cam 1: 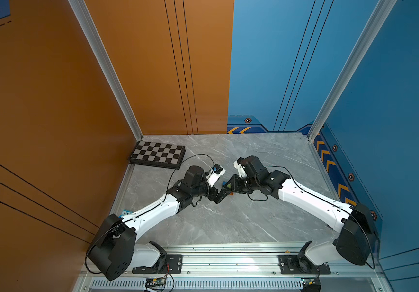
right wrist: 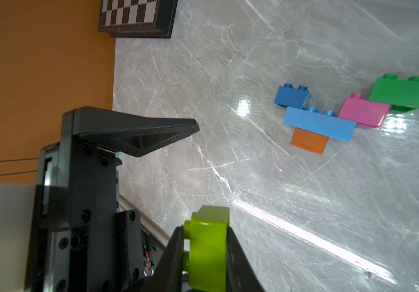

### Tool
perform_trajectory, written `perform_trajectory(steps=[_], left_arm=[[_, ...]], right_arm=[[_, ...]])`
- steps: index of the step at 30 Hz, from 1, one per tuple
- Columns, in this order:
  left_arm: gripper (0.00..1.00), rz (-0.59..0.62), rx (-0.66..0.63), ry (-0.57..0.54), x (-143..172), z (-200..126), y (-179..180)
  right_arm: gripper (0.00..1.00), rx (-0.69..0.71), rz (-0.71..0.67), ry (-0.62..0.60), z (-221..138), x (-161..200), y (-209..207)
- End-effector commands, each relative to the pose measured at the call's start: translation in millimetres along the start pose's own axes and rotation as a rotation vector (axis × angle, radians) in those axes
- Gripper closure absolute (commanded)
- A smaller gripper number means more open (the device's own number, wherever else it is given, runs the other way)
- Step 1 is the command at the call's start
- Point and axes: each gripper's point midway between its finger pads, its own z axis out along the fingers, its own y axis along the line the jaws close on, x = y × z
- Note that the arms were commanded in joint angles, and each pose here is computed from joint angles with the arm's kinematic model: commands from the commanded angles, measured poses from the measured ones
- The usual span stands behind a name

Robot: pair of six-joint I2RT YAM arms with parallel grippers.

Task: Assemble the letter v with lego
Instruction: Pick up the lego brick from the center of the board, then place the lego brick at the center of the board.

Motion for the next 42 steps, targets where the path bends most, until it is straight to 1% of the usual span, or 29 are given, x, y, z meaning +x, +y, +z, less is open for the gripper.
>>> perform_trajectory(steps=[1, 3, 5, 7, 8, 9, 10, 12, 14, 16, 18, 20, 23, 30, 32, 34, 36, 40, 42], left_arm=[[0.02, -0.078, -0.153, -0.108, -25.3, -28.8, 23.6], [0.02, -0.130, -0.254, -0.148, -26.2, -45.5, 37.2], [0.02, -0.210, -0.393, -0.204, -24.7, -68.3, 54.8], [0.02, -0.297, -0.528, -0.230, -17.6, -90.0, 71.5], [0.02, -0.373, -0.619, -0.229, -8.2, -102.3, 83.2], [0.02, -0.413, -0.676, -0.224, -3.2, -110.6, 89.5], [0.02, -0.426, -0.716, -0.197, 1.9, -116.5, 93.2], [0.02, -0.417, -0.715, -0.132, 8.4, -113.7, 91.1], [0.02, -0.418, -0.698, -0.091, 12.9, -105.2, 87.4], [0.02, -0.421, -0.673, -0.063, 15.8, -98.0, 84.4], [0.02, -0.427, -0.678, -0.054, 17.9, -95.7, 85.5], [0.02, -0.430, -0.691, -0.007, 29.3, -94.8, 85.9], [0.02, -0.429, -0.704, 0.009, 33.8, -94.6, 87.2], [0.02, -0.426, -0.716, 0.072, 44.4, -88.3, 88.2], [0.02, -0.424, -0.718, 0.085, 45.4, -87.2, 88.4], [0.02, -0.424, -0.718, 0.092, 46.1, -86.5, 88.3], [0.02, -0.426, -0.716, 0.096, 45.9, -85.3, 88.3], [0.02, -0.428, -0.702, 0.113, 46.2, -82.9, 86.0], [0.02, -0.436, -0.703, 0.116, 45.9, -84.1, 85.8]], right_arm=[[0.87, 0.176, 0.077, -0.107, -4.2, -20.6, -25.2], [0.85, 0.263, 0.112, -0.163, -0.5, -34.5, -39.8], [0.85, 0.343, 0.153, -0.229, 7.9, -51.7, -54.4], [0.86, 0.418, 0.187, -0.301, 15.6, -68.5, -66.6], [0.86, 0.447, 0.209, -0.324, 22.6, -75.1, -71.7], [0.86, 0.473, 0.223, -0.351, 27.5, -81.5, -75.8], [0.86, 0.501, 0.245, -0.374, 34.4, -86.7, -81.2], [0.86, 0.541, 0.284, -0.412, 47.7, -95.1, -89.6], [0.85, 0.570, 0.318, -0.435, 63.8, -100.5, -96.6], [0.85, 0.581, 0.351, -0.437, 79.2, -104.1, -101.6], [0.85, 0.594, 0.372, -0.449, 91.7, -106.7, -105.1], [0.85, 0.611, 0.401, -0.439, 108.5, -104.7, -113.5], [0.84, 0.621, 0.415, -0.439, 119.9, -106.6, -115.9], [0.77, 0.647, 0.439, -0.389, 143.8, -97.5, -129.3], [0.72, 0.649, 0.443, -0.372, 147.2, -94.0, -131.2], [0.60, 0.650, 0.445, -0.367, 147.1, -93.6, -131.9], [0.54, 0.644, 0.444, -0.361, 146.6, -94.2, -131.0], [0.33, 0.613, 0.431, -0.333, 144.6, -99.0, -124.3], [0.24, 0.587, 0.404, -0.324, 138.8, -103.9, -114.3]])
